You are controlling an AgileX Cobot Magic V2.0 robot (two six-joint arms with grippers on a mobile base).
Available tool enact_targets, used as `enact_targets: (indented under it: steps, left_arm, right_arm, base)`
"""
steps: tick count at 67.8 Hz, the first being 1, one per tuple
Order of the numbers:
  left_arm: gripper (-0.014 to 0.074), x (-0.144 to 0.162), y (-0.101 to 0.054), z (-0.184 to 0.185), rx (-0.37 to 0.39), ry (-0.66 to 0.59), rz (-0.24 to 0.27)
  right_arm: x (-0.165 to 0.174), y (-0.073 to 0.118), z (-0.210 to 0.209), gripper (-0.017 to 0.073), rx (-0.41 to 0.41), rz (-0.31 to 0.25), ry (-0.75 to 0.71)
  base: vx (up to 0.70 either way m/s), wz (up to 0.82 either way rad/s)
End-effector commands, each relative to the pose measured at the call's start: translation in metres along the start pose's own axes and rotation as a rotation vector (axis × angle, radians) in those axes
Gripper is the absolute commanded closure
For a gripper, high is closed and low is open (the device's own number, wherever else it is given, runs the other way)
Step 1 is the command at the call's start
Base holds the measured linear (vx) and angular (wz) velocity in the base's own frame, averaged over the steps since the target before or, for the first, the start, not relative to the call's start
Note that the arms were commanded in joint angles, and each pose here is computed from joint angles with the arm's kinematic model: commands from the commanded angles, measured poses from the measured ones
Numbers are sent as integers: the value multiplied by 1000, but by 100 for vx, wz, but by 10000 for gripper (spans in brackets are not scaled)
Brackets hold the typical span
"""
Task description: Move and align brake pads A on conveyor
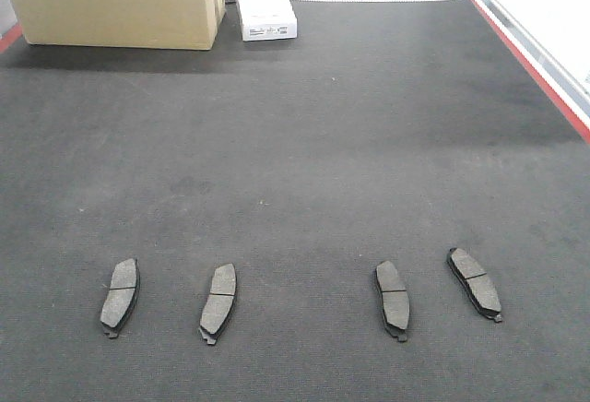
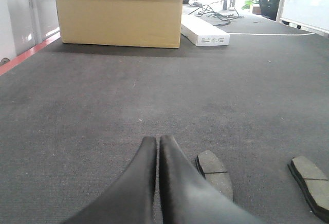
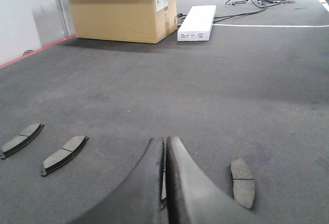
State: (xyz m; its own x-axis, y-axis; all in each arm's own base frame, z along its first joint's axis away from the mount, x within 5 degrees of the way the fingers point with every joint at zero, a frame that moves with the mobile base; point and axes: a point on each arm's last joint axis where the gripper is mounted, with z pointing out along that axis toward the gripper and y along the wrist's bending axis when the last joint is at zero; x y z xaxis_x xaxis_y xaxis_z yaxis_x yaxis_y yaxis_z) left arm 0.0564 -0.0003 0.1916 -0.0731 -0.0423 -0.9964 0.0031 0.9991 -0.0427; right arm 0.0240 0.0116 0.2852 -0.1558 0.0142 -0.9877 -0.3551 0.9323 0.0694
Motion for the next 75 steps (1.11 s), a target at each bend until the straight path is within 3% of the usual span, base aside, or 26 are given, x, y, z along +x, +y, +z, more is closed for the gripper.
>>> enact_targets:
  steps: [1,35,39,43,53,60,66,75]
  left_arm:
    - [600,-2,0,0,5,-75,-1]
    - [600,-2,0,0,5,-75,-1]
    - [600,-2,0,0,5,-75,-1]
    - [600,-2,0,0,5,-75,-1]
    - [600,-2,0,0,4,-74,-1]
    - [600,-2,0,0,4,-74,-1]
    - [600,-2,0,0,4,-74,-1]
    - [600,-2,0,0,4,-74,-1]
  right_arm:
    - [-14,0,-2,571,1,-8,-82]
    - [-14,0,-2,571,1,-8,-82]
    - [-14,0,-2,571,14,-43,-87]
    - [-14,-2,-2,571,54,-81,-89]
    - [-7,-9,8,571,212,-86,-178]
    - [5,-15,17,571,280,-104,-256]
    - [19,-19,24,571,323,-127,-246]
    - [37,-26,29,571,399,-114,-191]
  base:
    - [0,0]
    - [0,0]
    - [0,0]
    - [0,0]
    - [0,0]
    - [0,0]
    - [0,0]
    - [0,0]
